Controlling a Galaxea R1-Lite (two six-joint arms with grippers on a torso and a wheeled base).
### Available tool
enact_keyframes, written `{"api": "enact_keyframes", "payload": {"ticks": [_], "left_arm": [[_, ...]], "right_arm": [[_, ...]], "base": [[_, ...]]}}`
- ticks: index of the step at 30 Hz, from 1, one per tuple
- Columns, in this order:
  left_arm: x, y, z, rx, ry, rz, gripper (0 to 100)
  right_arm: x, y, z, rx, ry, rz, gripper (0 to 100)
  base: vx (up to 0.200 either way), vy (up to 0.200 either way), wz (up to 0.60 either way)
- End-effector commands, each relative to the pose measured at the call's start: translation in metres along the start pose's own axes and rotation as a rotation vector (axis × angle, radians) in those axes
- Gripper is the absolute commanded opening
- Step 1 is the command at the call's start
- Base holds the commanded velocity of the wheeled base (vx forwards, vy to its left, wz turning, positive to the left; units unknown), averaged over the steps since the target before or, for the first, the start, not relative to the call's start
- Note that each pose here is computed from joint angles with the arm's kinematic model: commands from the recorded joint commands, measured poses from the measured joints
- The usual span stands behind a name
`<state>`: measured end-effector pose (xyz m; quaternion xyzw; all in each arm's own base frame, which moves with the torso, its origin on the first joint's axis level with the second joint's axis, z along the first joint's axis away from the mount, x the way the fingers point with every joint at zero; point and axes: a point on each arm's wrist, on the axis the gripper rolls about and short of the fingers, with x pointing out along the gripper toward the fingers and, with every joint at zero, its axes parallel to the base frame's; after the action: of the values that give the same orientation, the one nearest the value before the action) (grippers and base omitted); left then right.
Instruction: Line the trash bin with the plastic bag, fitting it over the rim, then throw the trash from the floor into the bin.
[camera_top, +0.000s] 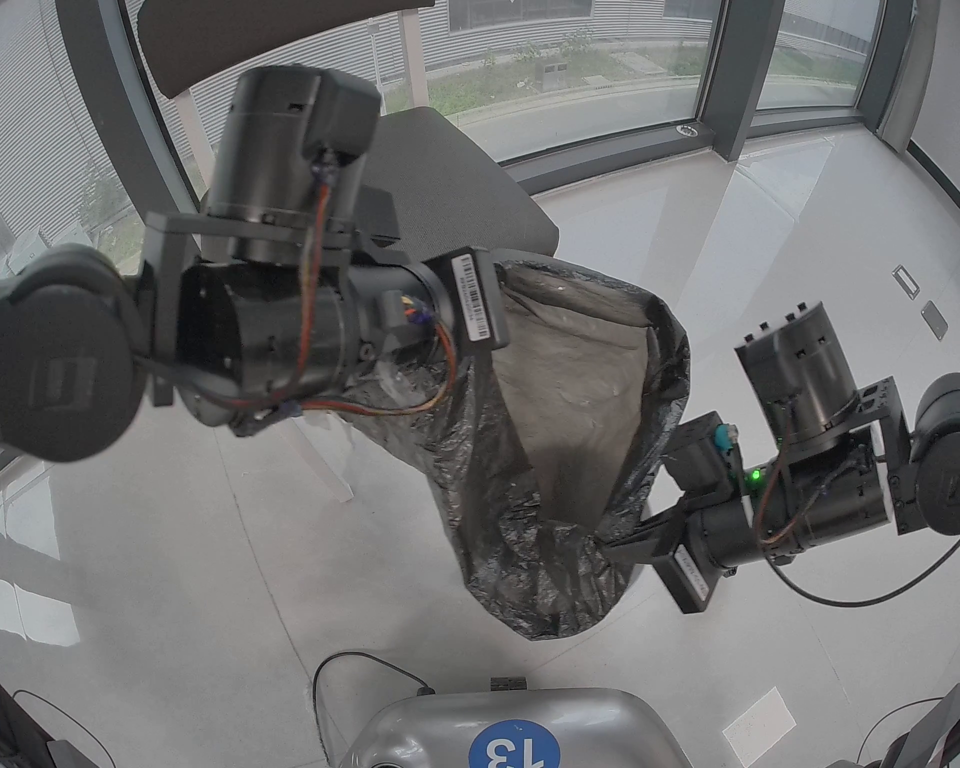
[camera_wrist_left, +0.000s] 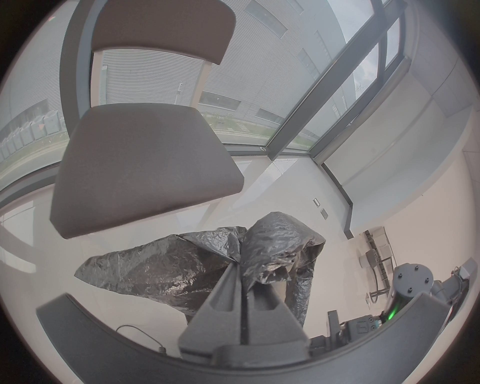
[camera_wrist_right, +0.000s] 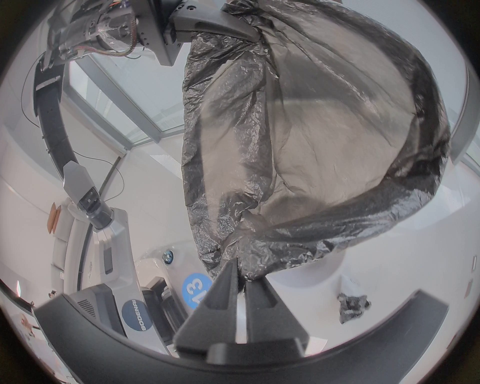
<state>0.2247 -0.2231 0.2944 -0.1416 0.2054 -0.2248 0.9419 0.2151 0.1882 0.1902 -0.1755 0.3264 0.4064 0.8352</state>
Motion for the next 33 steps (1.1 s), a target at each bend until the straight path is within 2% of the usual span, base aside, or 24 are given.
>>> {"api": "enact_keyframes", "payload": {"ticks": [1, 6, 7, 14, 25, 33], "left_arm": [[0.038, -0.014, -0.024, 0.019, 0.046, -0.017, 0], [0.065, -0.033, -0.049, 0.005, 0.089, -0.049, 0], [0.079, -0.038, -0.061, -0.024, 0.111, -0.049, 0], [0.107, -0.045, -0.082, -0.057, 0.134, -0.048, 0], [0.117, -0.070, -0.089, -0.086, 0.123, -0.104, 0], [0.114, -0.067, -0.085, -0.117, 0.120, -0.097, 0]], "right_arm": [[-0.032, -0.013, -0.021, 0.047, -0.018, -0.064, 0], [-0.056, -0.020, -0.044, 0.094, -0.023, -0.117, 0], [-0.064, -0.020, -0.056, 0.112, -0.017, -0.134, 0], [-0.074, -0.017, -0.074, 0.135, -0.007, -0.149, 0], [-0.079, -0.017, -0.077, 0.139, -0.020, -0.163, 0], [-0.079, -0.017, -0.077, 0.134, -0.020, -0.165, 0]], "base": [[0.000, 0.000, 0.00], [0.000, 0.000, 0.00], [0.000, 0.000, 0.00], [0.000, 0.000, 0.00], [0.000, 0.000, 0.00], [0.000, 0.000, 0.00]]}}
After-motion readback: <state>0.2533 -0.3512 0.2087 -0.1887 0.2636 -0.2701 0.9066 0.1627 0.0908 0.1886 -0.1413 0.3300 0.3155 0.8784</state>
